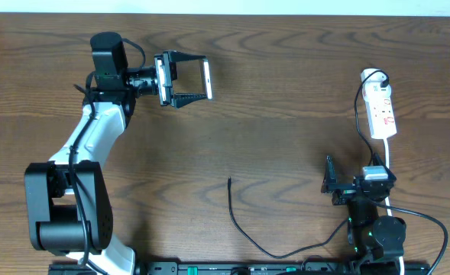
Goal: Plug charger to phone and switch on socket
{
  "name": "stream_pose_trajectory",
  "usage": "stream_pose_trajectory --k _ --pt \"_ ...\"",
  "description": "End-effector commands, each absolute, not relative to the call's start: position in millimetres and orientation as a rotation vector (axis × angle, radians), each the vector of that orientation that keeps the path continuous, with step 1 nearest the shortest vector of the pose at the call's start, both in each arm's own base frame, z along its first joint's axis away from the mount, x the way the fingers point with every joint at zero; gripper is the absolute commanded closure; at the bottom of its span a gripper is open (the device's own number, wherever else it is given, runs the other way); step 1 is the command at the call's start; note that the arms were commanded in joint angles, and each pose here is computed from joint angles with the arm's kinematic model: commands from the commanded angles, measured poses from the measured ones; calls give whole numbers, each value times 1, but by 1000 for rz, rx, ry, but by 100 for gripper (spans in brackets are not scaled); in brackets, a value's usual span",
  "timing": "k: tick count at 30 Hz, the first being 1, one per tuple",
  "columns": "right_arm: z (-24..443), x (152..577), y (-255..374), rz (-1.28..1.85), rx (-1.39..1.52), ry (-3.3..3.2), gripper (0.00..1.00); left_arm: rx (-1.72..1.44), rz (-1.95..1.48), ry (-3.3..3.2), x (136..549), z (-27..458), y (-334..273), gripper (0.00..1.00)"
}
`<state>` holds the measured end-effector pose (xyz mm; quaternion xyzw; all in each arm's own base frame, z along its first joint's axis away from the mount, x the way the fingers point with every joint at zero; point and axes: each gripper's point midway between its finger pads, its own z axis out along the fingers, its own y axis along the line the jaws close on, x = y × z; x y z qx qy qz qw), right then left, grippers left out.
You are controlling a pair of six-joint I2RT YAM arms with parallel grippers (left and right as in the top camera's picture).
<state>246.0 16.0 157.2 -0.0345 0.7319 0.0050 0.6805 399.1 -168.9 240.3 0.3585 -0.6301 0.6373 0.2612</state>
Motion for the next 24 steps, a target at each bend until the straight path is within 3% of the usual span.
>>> stream_pose_trajectory --k 1,24 --pt "157 246 13 -10 -75 1642 1 889 1756 -1733 391 265 -169 93" --pt "157 246 13 -10 -76 1642 1 884 1761 -1738 391 265 -169 93"
